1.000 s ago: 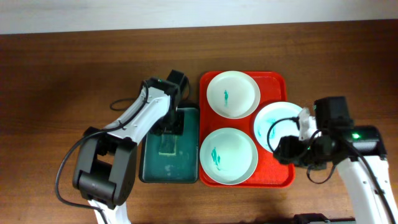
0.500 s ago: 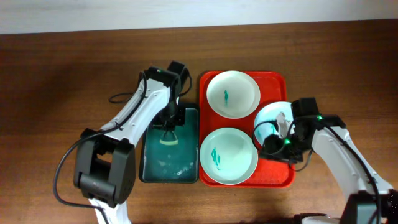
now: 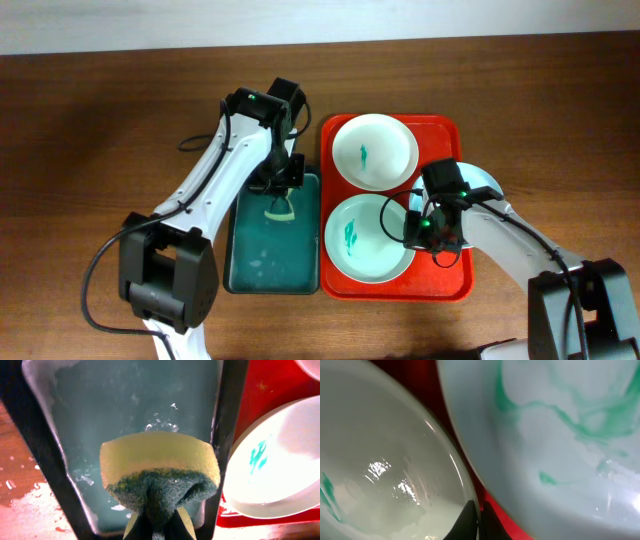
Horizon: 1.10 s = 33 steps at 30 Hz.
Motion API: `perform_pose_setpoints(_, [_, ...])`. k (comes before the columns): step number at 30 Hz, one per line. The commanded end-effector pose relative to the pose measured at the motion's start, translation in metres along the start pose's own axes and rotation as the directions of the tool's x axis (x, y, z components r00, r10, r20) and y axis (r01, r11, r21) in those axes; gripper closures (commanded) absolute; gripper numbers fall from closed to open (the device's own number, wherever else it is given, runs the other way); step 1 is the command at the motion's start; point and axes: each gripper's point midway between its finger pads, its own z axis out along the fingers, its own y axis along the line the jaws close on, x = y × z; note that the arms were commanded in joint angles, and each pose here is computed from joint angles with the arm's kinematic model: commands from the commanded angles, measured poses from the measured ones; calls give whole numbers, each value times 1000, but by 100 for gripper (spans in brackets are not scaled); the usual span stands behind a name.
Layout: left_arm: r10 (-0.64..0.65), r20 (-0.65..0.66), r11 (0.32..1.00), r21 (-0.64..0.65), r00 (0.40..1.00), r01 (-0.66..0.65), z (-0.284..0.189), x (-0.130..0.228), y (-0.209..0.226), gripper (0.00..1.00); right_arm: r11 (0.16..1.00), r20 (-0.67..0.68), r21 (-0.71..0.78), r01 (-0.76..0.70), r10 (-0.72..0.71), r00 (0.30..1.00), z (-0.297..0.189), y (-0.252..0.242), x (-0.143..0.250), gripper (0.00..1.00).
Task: Clean dirty plates on tray and stack at the side
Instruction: 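Scrub the light green plate with the sponge in the left gripper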
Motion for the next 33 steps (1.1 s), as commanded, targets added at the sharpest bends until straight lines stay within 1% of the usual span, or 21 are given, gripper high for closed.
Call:
perform_pose_setpoints(1, [62, 64, 995, 74, 996, -67, -9, -9, -28, 100, 994, 7, 40, -97, 97, 995, 3, -7, 1, 96])
perform_pose_setpoints(3, [117, 120, 988, 89, 986, -128, -4, -15, -53, 100, 997, 5, 41, -66, 66, 998, 4, -7, 1, 96])
perform_pose_setpoints(4, [161, 149, 980, 96, 976, -177, 2, -15, -72, 100, 998, 6, 44, -43, 43, 999, 3, -8, 1, 96])
perform_pose_setpoints(7, [239, 167, 961, 100, 957, -258, 21, -4, -102, 100, 998, 4, 61, -8, 8, 1000, 3, -11, 1, 96])
perform_pose_setpoints(8, [254, 169, 957, 103, 952, -273, 31, 2, -112, 100, 998, 1, 62, -5, 5, 1000, 3, -11, 2, 96])
perform_pose_setpoints(9, [237, 163, 959, 117, 958, -257, 40, 8, -120, 100, 998, 0, 63, -5, 5, 1000, 3, -11, 2, 96])
perform_pose_setpoints(10, [235, 158, 956, 142, 959, -257, 46, 13, -128, 100, 998, 0, 63, -5, 5, 1000, 3, -11, 2, 96])
perform_pose_setpoints(12, [275, 161, 918, 250, 948, -309, 59, 26, -156, 100, 998, 1, 62, -5, 5, 1000, 3, -11, 2, 96])
perform_pose_setpoints(13, [286, 169, 906, 272, 943, -324, 63, 29, -163, 100, 998, 1, 63, -5, 5, 1000, 3, -11, 2, 96])
perform_pose_setpoints(15, [303, 182, 899, 270, 935, -344, 74, 33, -167, 100, 998, 0, 62, -5, 5, 1000, 3, -11, 2, 96])
perform_pose_setpoints(18, [281, 171, 911, 262, 944, -319, 89, 34, -164, 100, 998, 0, 62, -5, 5, 1000, 3, -11, 2, 96])
perform_pose_setpoints(21, [226, 133, 950, 189, 965, -248, 113, 30, -150, 100, 998, 0, 62, -5, 5, 1000, 3, -11, 2, 96])
perform_pose_setpoints(23, [224, 71, 960, 158, 972, -233, 140, 35, -142, 100, 998, 0, 62, -5, 5, 1000, 3, -11, 2, 96])
perform_pose_setpoints(25, [221, 37, 965, 135, 974, -224, 149, 40, -136, 100, 998, -3, 64, -5, 5, 1000, 3, -12, 3, 96])
perform_pose_setpoints(27, [218, 39, 971, 96, 975, -221, 148, 38, -130, 100, 998, -6, 65, -6, 6, 1000, 3, -12, 4, 96])
perform_pose_setpoints(28, [205, 44, 978, 33, 978, -207, 143, 34, -120, 100, 998, -8, 66, -6, 6, 1000, 3, -12, 4, 96])
perform_pose_setpoints(29, [172, 60, 983, -80, 983, -167, 134, 28, -102, 100, 998, -8, 66, -6, 7, 1000, 3, -12, 4, 96])
perform_pose_setpoints(30, [172, 78, 976, -147, 982, -160, 127, 22, -93, 100, 998, -8, 66, -6, 7, 1000, 3, -12, 4, 96])
perform_pose_setpoints(32, [180, 113, 965, -215, 977, -153, 118, 12, -85, 100, 998, -10, 67, -6, 7, 1000, 3, -12, 5, 96])
perform_pose_setpoints(33, [184, 126, 962, -227, 975, -152, 117, 9, -83, 100, 998, -10, 67, -6, 7, 1000, 3, -12, 5, 96])
